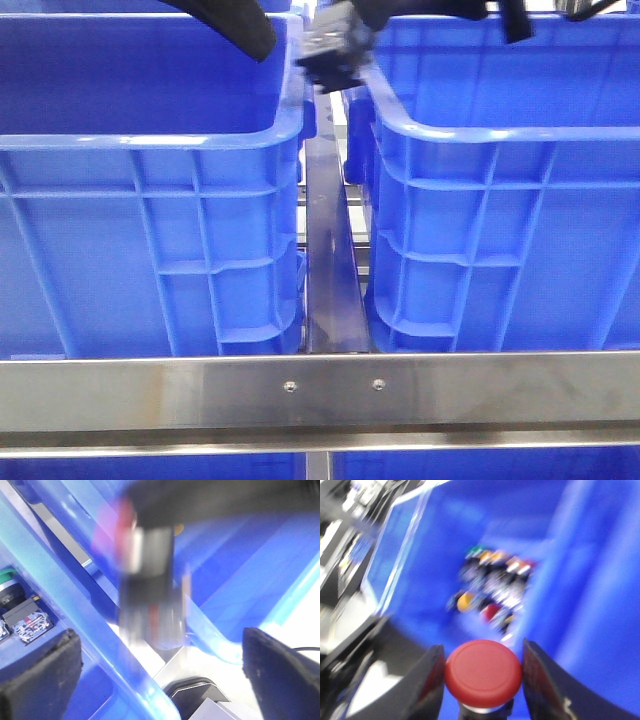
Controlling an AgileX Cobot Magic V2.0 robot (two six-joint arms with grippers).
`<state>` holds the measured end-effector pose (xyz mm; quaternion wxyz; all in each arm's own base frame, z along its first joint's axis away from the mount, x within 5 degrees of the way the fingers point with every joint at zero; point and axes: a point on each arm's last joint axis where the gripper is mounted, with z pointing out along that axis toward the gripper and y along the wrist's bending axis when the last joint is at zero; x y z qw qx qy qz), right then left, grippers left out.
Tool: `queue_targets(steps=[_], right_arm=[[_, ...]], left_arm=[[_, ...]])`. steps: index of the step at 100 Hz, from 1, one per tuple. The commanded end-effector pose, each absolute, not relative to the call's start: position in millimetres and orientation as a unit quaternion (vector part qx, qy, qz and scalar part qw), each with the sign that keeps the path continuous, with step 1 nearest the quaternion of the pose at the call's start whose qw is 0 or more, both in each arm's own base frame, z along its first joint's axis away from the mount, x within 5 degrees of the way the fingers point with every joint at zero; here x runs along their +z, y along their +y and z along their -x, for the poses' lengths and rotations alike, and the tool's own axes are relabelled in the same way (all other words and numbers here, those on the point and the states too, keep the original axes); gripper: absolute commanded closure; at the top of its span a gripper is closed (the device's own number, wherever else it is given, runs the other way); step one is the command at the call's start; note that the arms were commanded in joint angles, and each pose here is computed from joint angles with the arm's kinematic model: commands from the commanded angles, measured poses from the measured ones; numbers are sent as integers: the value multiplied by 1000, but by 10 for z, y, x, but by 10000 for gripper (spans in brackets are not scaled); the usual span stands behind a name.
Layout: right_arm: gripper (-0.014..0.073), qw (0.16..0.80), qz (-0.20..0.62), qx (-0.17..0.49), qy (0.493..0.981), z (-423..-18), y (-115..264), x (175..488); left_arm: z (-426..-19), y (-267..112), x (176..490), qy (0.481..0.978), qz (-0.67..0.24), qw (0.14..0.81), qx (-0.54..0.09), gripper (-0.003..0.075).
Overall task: Pick red and yellow buttons and place in box
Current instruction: 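Carry the red button into the other bin and open the right gripper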
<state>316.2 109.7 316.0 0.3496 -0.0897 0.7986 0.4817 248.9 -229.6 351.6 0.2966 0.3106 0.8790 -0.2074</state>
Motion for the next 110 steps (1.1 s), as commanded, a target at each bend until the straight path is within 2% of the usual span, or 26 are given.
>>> queue_targets(steps=[1, 14, 35, 64, 80, 99, 110], right_arm=[[394, 406, 83, 487, 769, -3181, 904, 3471], [394, 452, 75, 451, 766, -3263, 572, 3521], [395, 522, 66, 356, 772, -3353, 127, 3508], [395, 592, 73, 134, 791, -3492, -196, 3429], [395, 588, 44, 51, 806, -3617, -364, 3275], [395, 554, 11, 16, 832, -3830, -491, 2922], [395, 546, 4, 10, 838, -3947, -530, 2820]], left_arm=[[-2419, -2272, 3764, 860, -304, 338, -231, 99], [-2415, -2270, 3760, 861, -305, 335, -230, 99], [-2415, -2270, 3760, 861, -305, 335, -230, 99], [-2415, -2270, 3760, 861, -305, 335, -230, 99], [-2415, -2270, 3760, 861, -305, 335, -230, 99], [-2415, -2270, 3760, 861, -305, 335, -230, 100], [-2415, -2270, 3760, 861, -305, 335, -230, 100]])
